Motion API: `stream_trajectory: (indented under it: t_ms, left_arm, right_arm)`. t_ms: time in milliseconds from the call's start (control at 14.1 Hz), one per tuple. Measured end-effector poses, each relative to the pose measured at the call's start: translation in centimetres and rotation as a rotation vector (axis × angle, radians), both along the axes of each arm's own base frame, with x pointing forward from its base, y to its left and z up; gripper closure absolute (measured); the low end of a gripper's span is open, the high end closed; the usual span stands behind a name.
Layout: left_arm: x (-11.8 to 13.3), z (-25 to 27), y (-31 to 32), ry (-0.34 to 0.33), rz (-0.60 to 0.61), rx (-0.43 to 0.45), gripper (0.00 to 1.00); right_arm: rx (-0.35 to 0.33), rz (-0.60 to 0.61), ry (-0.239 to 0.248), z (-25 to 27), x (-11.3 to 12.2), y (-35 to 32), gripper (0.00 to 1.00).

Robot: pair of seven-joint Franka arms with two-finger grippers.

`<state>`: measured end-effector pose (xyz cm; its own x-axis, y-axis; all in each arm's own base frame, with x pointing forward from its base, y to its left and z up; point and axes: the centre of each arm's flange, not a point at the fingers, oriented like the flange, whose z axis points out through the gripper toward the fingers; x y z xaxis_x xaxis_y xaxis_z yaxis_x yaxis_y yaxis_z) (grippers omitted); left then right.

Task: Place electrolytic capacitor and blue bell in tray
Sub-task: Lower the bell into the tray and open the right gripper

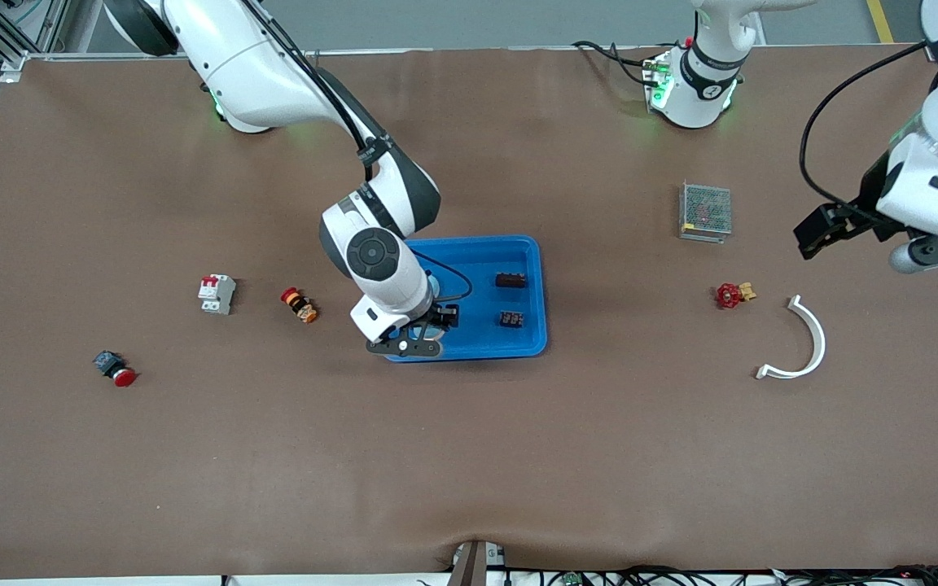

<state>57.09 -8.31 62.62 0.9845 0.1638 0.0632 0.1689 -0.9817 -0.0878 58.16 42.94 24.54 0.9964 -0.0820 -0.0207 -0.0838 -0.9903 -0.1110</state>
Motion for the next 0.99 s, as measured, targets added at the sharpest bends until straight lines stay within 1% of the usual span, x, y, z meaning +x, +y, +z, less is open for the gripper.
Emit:
stream_trajectory:
  t_ms: [213,496,567,709,992]
  left_arm:
    - [-1.4,1.0,1.9,0.005,-0.053,-0.047,0.00]
    - [-2.9,2.0,2.1,0.003,-0.076,-0.051,0.00]
    - [-3.2,2.1,1.8,0.003,-0.081,-0.050,0.00]
    - [-3.4,2.0,1.4,0.005,-0.089,-0.049,0.00]
    - [-3.4,1.9,1.4,0.007,-0.087,-0.049,0.00]
  right_arm:
    - [-0.009,0.002,0.003,-1.2,-1.1,1.4,0.32]
    - [-0.082,0.015,-0.033,-2.4,-2.8,3.2,0.32]
    - [-0.093,0.011,-0.036,-2.8,-3.3,3.7,0.32]
    - [-0.097,0.013,-0.034,-3.5,-4.1,4.6,0.32]
    - [-0.094,0.019,-0.044,-5.2,-4.5,5.1,0.32]
